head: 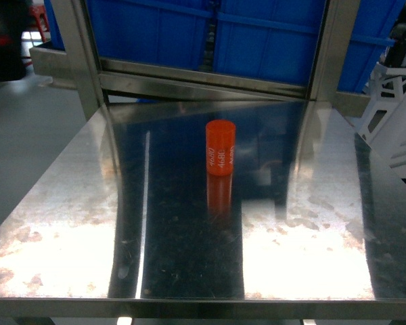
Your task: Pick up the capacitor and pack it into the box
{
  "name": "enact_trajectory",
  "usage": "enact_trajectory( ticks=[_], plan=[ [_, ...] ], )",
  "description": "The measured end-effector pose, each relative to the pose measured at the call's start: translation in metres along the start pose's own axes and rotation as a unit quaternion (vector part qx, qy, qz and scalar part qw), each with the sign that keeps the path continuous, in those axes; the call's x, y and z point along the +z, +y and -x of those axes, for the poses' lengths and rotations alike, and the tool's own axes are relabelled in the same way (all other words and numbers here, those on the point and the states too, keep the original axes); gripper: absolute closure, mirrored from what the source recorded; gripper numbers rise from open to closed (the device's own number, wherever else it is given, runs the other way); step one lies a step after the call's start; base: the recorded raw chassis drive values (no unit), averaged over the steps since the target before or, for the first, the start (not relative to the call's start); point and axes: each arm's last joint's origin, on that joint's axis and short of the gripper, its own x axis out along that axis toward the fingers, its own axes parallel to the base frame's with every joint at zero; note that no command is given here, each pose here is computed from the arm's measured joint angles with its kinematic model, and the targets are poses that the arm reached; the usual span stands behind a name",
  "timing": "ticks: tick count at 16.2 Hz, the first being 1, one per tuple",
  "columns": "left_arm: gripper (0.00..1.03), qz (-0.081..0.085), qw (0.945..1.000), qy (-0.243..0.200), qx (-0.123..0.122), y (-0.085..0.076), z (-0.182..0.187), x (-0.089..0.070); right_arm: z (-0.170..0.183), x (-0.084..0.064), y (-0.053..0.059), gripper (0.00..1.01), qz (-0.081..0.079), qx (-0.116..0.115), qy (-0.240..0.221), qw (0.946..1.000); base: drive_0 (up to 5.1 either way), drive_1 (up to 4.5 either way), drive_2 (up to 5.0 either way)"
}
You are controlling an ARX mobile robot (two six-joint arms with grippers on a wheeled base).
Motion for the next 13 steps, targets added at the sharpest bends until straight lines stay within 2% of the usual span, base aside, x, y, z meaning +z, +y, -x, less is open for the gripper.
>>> enact_trajectory(
  ticks=[1, 3, 4, 7, 13],
  plan=[
    [0.05, 0.0, 1.0, 0.005, -0.002, -0.002, -0.005, -0.002, 0.0, 0.0, 0.0, 0.03, 0.0, 0.0, 0.0, 1.0, 0.0, 0.0, 0.0],
    [0.05, -0.001, 0.9985, 0.053, -0.013, -0.019, -0.043, -0.025, 0.0, 0.0, 0.0, 0.03, 0.0, 0.0, 0.0, 1.0, 0.0, 0.0, 0.0],
    [0.05, -0.003, 0.9963, 0.082, -0.025, -0.035, -0.071, -0.042, 0.0, 0.0, 0.0, 0.03, 0.0, 0.0, 0.0, 1.0, 0.0, 0.0, 0.0],
    [0.05, -0.001, 0.9933, 0.097, -0.063, -0.074, -0.12, -0.066, 0.0, 0.0, 0.0, 0.03, 0.0, 0.0, 0.0, 1.0, 0.0, 0.0, 0.0],
    [0.05, -0.004, 0.986, 0.133, -0.1, -0.108, -0.147, -0.095, 0.0, 0.0, 0.0, 0.03, 0.0, 0.0, 0.0, 1.0, 0.0, 0.0, 0.0]
  ],
)
